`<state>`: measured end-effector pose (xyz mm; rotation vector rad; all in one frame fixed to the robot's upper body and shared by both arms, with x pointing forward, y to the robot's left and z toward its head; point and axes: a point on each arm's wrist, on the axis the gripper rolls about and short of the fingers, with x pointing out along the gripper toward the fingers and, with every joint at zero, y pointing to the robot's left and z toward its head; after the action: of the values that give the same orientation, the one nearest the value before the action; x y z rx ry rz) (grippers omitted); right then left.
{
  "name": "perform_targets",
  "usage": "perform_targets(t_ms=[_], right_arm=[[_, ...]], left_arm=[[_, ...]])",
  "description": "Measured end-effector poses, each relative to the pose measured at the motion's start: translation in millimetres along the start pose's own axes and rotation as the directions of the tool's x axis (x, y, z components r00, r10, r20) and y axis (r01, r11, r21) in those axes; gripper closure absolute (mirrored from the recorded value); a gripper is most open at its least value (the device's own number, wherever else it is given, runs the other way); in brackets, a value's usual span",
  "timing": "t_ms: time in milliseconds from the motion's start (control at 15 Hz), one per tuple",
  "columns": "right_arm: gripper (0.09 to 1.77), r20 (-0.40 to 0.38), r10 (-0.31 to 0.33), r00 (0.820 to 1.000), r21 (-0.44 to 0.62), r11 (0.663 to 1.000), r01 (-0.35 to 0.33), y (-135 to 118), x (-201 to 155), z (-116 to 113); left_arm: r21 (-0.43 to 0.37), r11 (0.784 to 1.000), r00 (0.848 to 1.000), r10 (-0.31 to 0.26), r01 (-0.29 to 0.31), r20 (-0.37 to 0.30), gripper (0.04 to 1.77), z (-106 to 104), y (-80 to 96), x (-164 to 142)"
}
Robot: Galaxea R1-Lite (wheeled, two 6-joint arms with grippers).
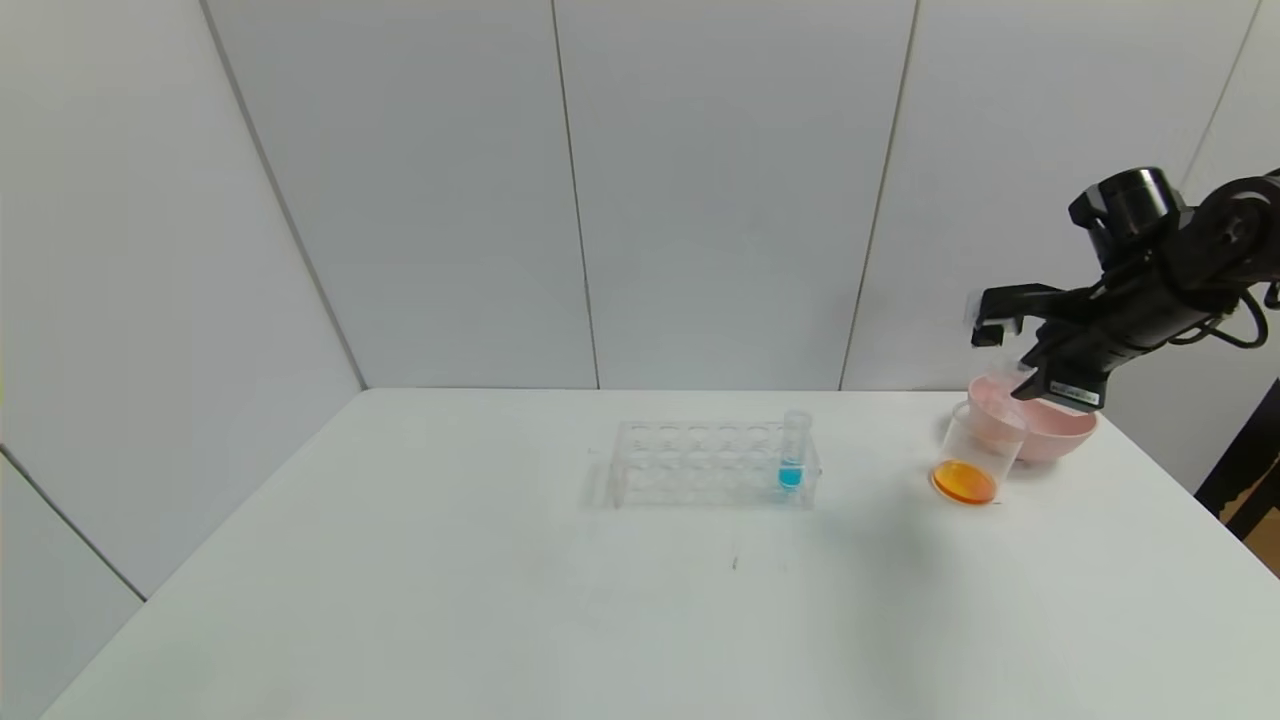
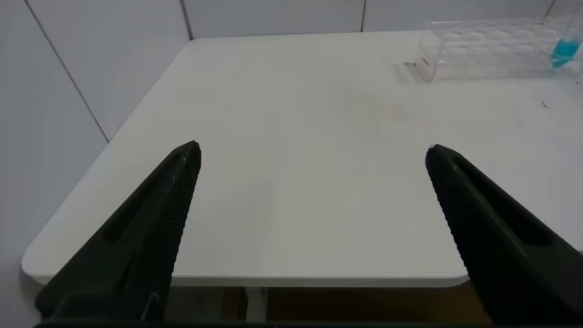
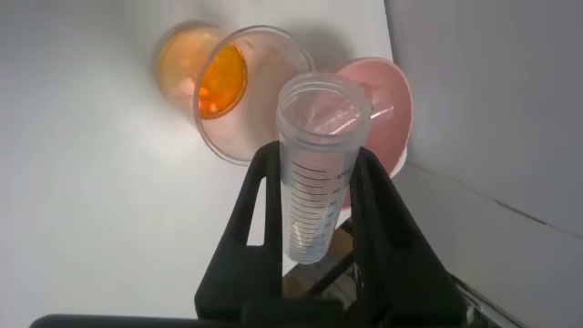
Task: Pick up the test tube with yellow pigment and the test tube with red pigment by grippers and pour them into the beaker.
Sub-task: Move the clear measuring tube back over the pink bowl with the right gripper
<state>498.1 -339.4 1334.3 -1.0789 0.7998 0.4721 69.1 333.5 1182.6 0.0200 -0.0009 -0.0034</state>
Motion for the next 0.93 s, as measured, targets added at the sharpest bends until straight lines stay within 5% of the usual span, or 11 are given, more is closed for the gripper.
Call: perform_targets(t_ms=[467,933], right_arm=[[1.36,0.143,0.008,0.990,0.164,0.986,-0.032,-13.0,-19.5,-22.2],[1.36,0.330,-0.044,0.943,0.398,0.912,-0.097,-28.2,-38.2,-35.3]], left_arm=[[0.000,1.000,1.000,0.000,0.000,0.000,0.05,0.0,0.0,0.0],[0.000,1.000,1.000,0.002,-0.002,0.000,0.05,0.0,0.0,0.0]])
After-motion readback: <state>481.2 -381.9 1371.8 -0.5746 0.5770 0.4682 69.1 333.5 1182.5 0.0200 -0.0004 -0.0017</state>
